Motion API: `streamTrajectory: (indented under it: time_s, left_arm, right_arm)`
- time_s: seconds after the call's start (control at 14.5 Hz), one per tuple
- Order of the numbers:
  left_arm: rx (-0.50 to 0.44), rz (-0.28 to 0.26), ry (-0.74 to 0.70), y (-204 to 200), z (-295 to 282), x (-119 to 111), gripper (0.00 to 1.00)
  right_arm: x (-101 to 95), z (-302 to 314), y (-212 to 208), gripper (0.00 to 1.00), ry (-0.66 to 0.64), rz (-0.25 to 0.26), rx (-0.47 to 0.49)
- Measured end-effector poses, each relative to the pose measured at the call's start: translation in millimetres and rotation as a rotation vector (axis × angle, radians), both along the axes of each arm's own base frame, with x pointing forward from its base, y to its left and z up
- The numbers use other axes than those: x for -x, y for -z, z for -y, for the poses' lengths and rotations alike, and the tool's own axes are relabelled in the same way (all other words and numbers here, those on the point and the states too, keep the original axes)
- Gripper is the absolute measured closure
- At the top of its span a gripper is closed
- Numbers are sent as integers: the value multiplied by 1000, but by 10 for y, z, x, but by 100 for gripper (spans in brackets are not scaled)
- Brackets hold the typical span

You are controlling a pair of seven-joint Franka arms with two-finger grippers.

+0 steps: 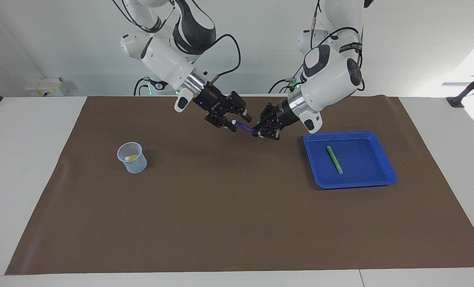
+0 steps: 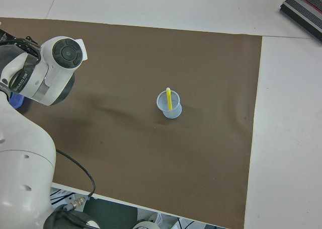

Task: Transfer and insert pens with both arms
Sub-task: 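Lift the purple pen with the left gripper toward the right gripper, then grasp the purple pen with the right gripper and open the left gripper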

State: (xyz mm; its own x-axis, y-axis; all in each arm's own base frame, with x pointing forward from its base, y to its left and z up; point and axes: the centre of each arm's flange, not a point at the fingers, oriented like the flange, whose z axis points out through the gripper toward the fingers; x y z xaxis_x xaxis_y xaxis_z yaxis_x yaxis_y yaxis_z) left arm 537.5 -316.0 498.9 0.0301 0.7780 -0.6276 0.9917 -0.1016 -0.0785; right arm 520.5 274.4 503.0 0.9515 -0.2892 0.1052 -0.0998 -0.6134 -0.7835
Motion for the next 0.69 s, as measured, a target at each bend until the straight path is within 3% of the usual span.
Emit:
streamTrajectory:
  time_s: [0.41,0.48,0.69]
  left_arm:
    - [2,10,-5,-11,37,7,82]
    - [2,11,-6,-12,37,5,82]
    - [3,18,-14,-29,18,-8,82]
  right_arm:
    - [-5,0,17,37,0,-2,1]
    - [-5,0,17,42,0,-2,1]
    - [-12,30,53,77,3,-5,6]
